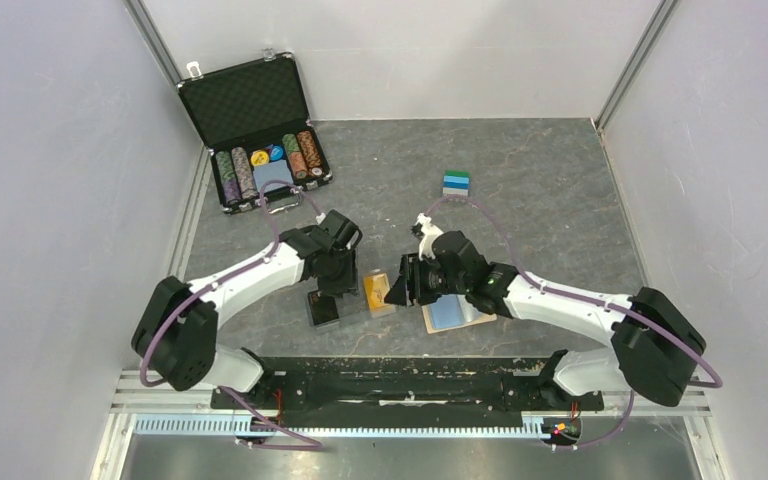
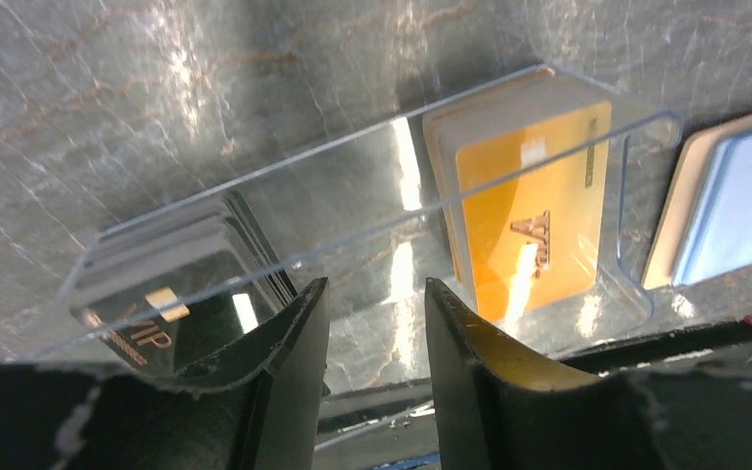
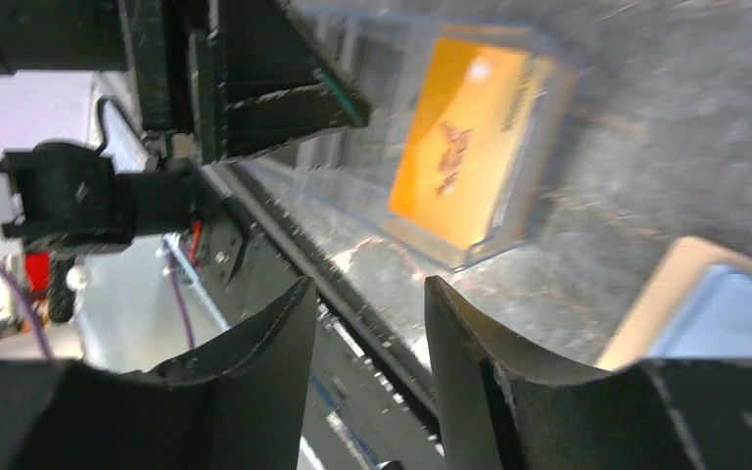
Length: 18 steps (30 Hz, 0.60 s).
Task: Put the credit cards into the card holder
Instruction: Move the storage box to the center of the board.
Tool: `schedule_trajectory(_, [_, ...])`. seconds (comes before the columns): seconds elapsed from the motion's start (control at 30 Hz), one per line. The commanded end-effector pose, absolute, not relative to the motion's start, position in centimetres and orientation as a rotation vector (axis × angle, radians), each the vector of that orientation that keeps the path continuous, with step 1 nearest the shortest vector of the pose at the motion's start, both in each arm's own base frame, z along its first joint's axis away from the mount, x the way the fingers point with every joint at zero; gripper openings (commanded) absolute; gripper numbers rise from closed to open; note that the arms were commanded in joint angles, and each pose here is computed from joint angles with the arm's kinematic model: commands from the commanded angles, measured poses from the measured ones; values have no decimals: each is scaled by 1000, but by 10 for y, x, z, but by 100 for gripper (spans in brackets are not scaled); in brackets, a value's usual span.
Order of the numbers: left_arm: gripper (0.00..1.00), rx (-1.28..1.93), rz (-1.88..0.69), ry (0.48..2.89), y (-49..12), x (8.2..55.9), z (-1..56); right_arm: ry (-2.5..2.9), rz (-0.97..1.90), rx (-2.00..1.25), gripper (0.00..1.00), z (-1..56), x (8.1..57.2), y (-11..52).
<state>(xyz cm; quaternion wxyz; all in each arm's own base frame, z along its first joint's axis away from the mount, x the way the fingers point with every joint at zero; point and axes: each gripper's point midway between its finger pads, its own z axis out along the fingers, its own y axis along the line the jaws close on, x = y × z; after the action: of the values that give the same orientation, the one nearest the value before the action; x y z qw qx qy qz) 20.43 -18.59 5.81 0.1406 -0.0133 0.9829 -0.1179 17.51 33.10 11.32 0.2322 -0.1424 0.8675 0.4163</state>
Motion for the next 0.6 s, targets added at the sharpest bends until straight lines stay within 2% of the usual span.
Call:
schedule_trajectory(0.0, [46,82,-207,2810,-179,228,58,2405,972,-359,48,101,201,307])
schedule_trajectory(0.2, [42,154,-121,2836,-180,242,43,2492,1048,-444,47,75,191,323])
schedule_trajectory(0.37, [42,223,-129,2846,-190,253,42,2455,1198,-463,39,81,177,344])
schedule_trajectory(0.57, [45,203,-162,2845,-185,241,52,2423,1200,-422,39,88,175,339])
